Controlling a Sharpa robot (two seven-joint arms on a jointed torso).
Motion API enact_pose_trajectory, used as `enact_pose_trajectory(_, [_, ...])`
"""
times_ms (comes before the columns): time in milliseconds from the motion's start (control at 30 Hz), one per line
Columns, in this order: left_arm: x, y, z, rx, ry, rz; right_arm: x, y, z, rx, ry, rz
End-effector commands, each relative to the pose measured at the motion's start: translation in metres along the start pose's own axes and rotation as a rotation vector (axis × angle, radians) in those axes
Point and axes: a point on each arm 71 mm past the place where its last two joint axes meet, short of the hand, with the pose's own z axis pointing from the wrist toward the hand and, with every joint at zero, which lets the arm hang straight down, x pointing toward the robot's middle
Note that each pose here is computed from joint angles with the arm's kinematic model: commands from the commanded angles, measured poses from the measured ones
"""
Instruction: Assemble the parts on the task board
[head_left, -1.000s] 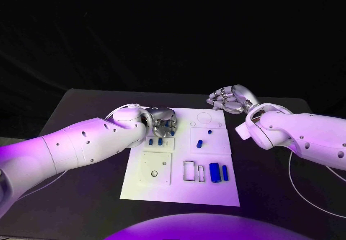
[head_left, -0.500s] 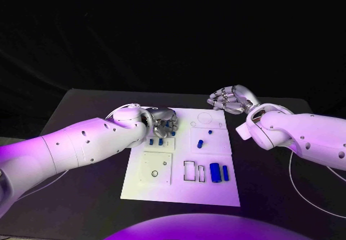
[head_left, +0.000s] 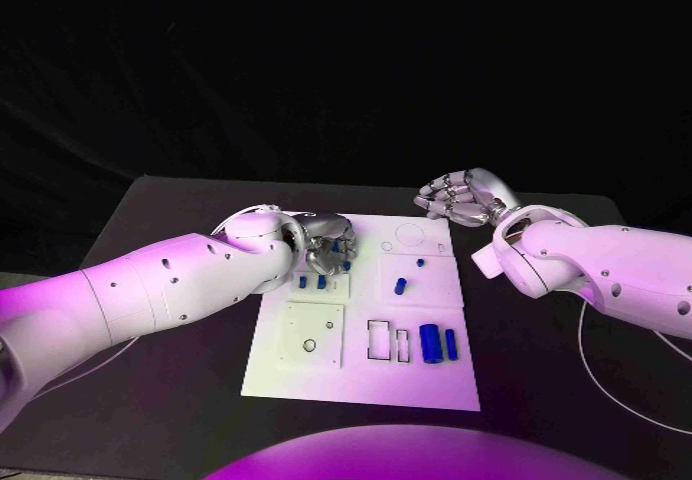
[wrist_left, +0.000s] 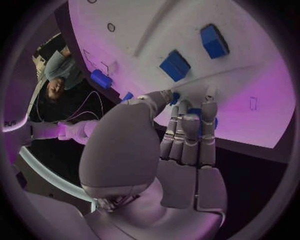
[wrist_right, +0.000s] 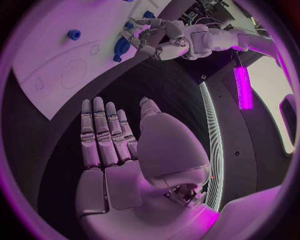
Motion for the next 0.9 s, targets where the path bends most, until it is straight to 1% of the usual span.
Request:
enact_pose_trajectory(33, [0.0097, 0.0007, 0.0004, -0.006, 0.055, -0.005, 0.0019, 0.0004, 0.0, -0.004, 0.02, -0.005])
enact_pose_trajectory(533, [0.0099, 0.0012, 0.0025, -0.01, 0.058, -0.008, 0.0032, 0.0001, 0.0002, -0.002, 0.026, -0.005])
enact_pose_trajectory(900, [0.0139, -0.0007, 0.0039, -0.006, 0.08, -0.015, 0.0037, -0.0002, 0.0003, 0.0, 0.029, -0.006])
